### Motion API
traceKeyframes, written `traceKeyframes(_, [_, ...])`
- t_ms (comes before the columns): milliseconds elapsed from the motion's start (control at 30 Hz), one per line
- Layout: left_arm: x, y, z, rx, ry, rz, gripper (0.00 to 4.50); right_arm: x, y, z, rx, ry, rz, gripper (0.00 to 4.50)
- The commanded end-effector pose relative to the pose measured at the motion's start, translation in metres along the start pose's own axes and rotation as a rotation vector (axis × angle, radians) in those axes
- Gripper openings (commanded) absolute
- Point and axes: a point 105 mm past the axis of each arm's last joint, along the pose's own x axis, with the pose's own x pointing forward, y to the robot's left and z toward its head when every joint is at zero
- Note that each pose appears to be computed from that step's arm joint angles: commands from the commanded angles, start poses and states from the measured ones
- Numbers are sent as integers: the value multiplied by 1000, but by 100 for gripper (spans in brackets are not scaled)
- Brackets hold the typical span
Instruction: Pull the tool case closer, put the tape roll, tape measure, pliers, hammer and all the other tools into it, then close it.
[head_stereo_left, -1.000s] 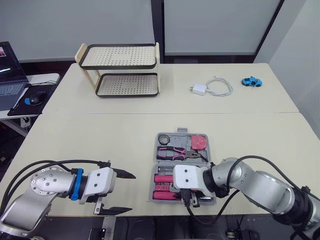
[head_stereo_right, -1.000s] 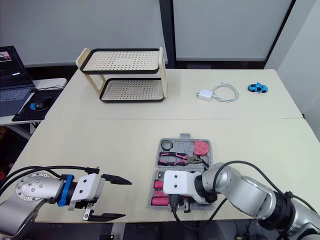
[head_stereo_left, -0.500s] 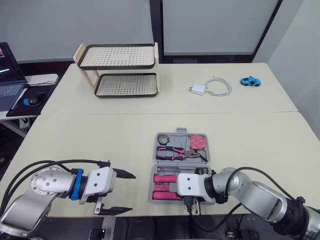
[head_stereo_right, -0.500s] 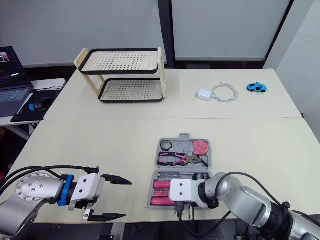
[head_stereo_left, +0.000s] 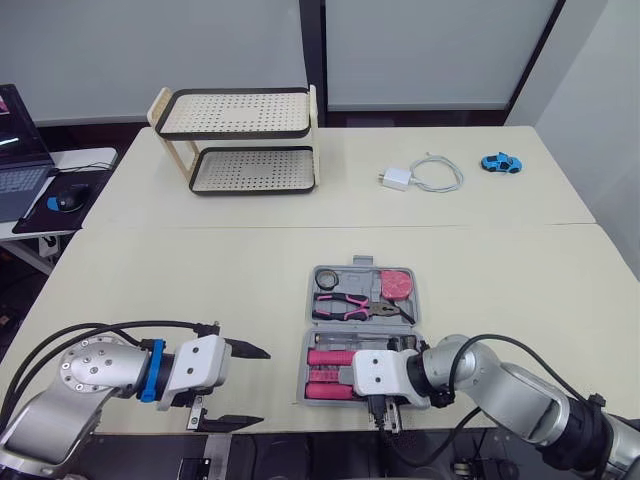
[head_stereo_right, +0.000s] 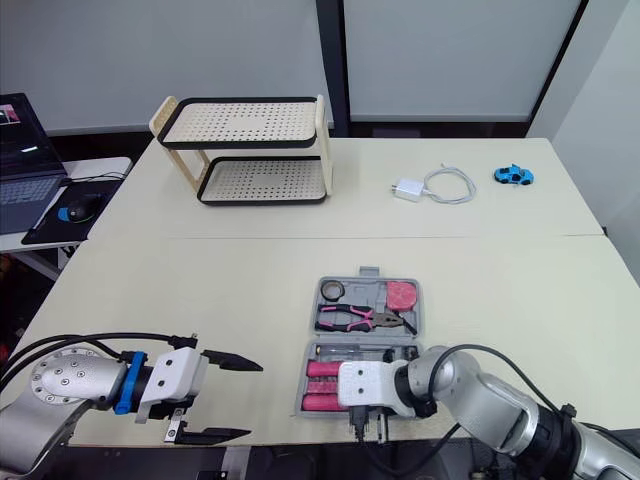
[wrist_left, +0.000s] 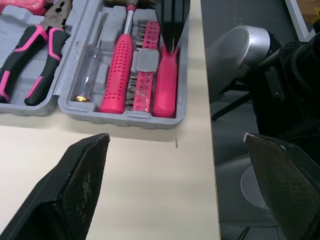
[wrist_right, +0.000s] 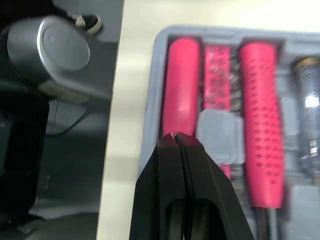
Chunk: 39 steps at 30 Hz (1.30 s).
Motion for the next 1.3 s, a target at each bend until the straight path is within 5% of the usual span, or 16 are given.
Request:
traceKeyframes(33, [-8,9,4,-33,-45,60,450,-25,3,33,-49,-145,2,1])
traceKeyframes(267, [-10,44,-10,-190,-55,258,450,-93,-23,9,-74,-169,-262,1])
traceKeyframes(433, [2,61,-26,-180,-53,271,395,-129,-31,-68,129,38,-434,0])
traceKeyframes(600, [21,75,-48,-153,1,254,240,-134,-36,-115,167,172,-509,0])
traceKeyframes(833, [60,89,-53,-142,-13,229,6,-114,-54,-124,130,172,-493,0])
traceKeyframes(1300, [93,89,-32,-115,-58,170,2,-78,-70,-117,107,140,-415,0])
